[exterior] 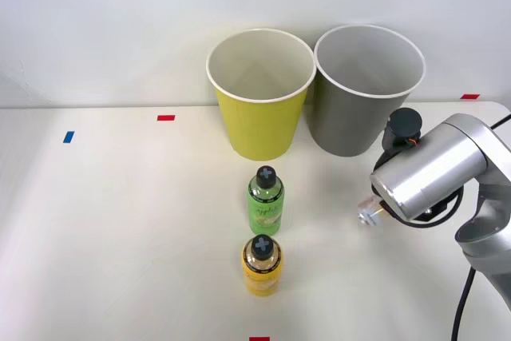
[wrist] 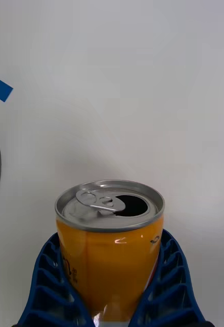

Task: Put cans in the gray bin, plastic bottles in the light green bin

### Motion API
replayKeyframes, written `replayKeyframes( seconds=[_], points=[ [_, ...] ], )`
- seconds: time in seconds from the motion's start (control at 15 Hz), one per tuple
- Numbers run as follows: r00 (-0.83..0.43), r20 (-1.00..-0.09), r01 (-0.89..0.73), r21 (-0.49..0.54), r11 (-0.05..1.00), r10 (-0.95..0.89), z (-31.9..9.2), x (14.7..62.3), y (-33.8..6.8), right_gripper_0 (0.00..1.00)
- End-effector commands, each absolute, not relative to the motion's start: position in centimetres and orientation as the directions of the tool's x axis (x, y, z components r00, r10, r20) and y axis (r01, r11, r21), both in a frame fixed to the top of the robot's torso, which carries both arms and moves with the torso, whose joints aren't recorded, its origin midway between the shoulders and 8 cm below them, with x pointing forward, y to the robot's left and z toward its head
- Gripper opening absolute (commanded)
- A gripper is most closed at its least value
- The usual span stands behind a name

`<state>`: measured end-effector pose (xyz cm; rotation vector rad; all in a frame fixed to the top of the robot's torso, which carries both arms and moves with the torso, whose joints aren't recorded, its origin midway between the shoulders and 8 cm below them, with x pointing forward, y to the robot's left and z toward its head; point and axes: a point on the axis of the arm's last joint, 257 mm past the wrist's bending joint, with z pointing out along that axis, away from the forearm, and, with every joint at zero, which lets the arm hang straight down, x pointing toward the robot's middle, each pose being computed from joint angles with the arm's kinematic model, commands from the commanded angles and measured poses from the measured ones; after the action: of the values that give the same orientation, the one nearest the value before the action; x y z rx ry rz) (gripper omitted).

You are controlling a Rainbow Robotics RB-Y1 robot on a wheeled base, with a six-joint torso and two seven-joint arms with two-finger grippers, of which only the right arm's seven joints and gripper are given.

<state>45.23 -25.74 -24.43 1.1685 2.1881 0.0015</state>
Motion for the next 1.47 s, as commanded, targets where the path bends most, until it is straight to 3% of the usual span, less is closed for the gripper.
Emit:
replayKeyframes(
  seconds=[0.07, 0.33, 0.87, 1.07, 1.47],
  points=[
    [-0.428, -0.681, 0.656, 0.218, 0.722, 0.594, -21.6, 44.5, -27.4, 0.05],
    [-0.418, -0.807, 0.556, 0.136, 0.82, 0.417, -16.9, 43.8, -28.0, 0.05],
    [-0.375, -0.909, 0.388, 0.022, 0.921, 0.18, -9.7, 40.4, -27.6, 0.05],
    [-0.404, -0.91, 0.352, -0.066, 0.934, 0.088, -10.0, 39.9, -28.2, 0.05],
    [-0.32, -0.948, 0.271, -0.097, 0.958, -0.005, -8.8, 41.0, -28.4, 0.05]
  ],
)
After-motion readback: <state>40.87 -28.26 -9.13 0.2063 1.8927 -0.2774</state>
